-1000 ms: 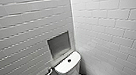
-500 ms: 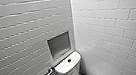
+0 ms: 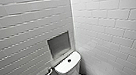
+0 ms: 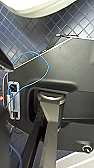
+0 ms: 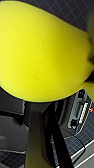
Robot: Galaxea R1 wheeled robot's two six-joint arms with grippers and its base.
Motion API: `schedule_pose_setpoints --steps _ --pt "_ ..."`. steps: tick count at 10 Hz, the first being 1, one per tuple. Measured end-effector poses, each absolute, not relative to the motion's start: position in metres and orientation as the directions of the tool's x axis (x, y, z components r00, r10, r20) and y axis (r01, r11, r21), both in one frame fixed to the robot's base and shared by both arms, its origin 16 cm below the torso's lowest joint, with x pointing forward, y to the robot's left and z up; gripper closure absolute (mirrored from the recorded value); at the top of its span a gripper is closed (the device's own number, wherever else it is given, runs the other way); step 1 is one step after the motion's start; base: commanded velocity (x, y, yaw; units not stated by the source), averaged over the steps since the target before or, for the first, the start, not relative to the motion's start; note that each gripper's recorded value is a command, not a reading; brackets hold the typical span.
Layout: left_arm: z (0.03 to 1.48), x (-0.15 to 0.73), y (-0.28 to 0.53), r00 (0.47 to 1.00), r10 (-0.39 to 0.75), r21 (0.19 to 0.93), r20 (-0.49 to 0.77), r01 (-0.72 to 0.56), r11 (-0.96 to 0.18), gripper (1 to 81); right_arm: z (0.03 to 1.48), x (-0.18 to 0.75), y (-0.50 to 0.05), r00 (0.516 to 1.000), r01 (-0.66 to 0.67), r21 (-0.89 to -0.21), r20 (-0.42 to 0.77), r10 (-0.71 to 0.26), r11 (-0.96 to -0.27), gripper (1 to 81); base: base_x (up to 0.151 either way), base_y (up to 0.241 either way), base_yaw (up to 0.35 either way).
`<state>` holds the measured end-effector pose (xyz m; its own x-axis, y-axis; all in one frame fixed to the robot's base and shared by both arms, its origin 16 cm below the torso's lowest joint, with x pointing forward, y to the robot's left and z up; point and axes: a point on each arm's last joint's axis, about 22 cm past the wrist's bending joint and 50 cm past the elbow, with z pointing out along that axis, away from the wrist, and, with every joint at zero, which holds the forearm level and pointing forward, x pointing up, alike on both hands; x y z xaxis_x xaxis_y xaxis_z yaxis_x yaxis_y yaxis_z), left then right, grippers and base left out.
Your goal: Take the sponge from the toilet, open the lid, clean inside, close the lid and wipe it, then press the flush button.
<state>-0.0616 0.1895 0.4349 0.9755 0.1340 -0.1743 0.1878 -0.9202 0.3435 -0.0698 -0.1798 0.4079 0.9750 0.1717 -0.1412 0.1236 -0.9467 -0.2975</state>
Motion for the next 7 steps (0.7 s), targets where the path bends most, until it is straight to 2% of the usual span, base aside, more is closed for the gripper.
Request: schedule_pose_setpoints --steps 2,4,7 --pt "0.439 -0.047 0.205 0.967 0.203 0.362 -0.152 0.246 -0.899 1.0 0.408 -0.070 -0.178 0.975 0.123 -0.302 -0.141 0.172 -0.945 81.1 0.000 0.000 0.000" --pt "0.441 -0.008 0.250 0.972 0.220 0.330 -0.087 0.237 -0.914 1.0 0.409 -0.070 -0.176 0.975 0.122 -0.305 -0.141 0.172 -0.944 81.1 0.000 0.000 0.000" --pt "0.456 0.033 0.244 0.978 0.204 0.387 -0.036 0.202 -0.900 1.0 0.410 -0.072 -0.170 0.975 0.120 -0.319 -0.142 0.172 -0.940 81.1 0.000 0.000 0.000"
